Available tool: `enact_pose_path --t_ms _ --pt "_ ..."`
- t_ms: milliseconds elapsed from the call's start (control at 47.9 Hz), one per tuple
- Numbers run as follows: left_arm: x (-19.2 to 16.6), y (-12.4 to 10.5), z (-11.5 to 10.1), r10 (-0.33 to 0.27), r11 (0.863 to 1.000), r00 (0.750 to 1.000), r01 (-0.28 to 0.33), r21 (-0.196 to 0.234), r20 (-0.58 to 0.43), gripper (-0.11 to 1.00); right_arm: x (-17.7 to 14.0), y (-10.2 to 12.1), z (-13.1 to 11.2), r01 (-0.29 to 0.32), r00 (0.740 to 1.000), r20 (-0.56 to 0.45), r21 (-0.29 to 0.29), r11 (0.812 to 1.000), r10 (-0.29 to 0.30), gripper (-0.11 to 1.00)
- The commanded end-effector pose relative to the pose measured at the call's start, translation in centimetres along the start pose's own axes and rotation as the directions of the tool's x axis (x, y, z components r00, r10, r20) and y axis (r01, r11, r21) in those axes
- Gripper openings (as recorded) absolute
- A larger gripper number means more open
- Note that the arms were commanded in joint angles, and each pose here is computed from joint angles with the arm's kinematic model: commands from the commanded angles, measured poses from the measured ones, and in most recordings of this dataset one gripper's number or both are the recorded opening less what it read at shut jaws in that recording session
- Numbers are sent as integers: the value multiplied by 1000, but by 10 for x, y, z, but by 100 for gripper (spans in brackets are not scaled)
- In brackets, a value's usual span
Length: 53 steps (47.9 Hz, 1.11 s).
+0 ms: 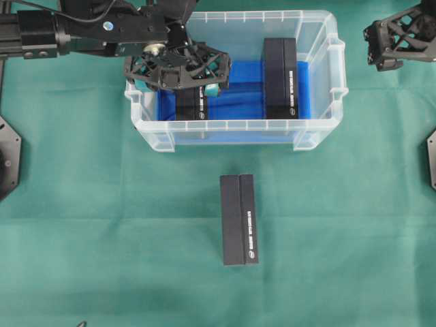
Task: Take out the box from the case.
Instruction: 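Lower the left gripper around the left box and close on it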
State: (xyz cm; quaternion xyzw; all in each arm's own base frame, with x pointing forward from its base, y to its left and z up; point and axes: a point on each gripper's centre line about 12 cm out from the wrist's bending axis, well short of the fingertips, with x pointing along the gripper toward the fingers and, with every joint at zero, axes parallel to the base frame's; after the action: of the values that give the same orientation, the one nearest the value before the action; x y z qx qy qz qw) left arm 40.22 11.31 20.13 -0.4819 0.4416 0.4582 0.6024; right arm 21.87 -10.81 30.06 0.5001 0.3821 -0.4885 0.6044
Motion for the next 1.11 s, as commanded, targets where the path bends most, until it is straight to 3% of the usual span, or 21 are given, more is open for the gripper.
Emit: enact_pose_path --t_ms 0,334,397,480,835,1086 --pt "-4 4 4 0 1000 1000 0 -5 7 92 -5 1 2 -19 1000 10 1 1000 19 85" --pt "-5 2 4 -9 1000 1000 9 -15 -2 88 -5 1 2 -20 1000 11 1 1000 20 85" --pt "-6 0 2 -17 999 1000 17 -30 -9 80 -5 1 2 -20 1000 11 1 1000 20 85" --pt "-9 -2 2 -26 998 1000 26 -50 -7 61 -5 1 2 -20 1000 11 1 1000 20 85" --pt "-14 -8 0 -65 994 998 65 -88 5 60 -6 0 1 -21 1000 12 0 1000 21 85" --pt "-15 -8 -1 -65 994 998 65 -85 4 60 -6 0 1 -21 1000 12 -13 1000 21 85"
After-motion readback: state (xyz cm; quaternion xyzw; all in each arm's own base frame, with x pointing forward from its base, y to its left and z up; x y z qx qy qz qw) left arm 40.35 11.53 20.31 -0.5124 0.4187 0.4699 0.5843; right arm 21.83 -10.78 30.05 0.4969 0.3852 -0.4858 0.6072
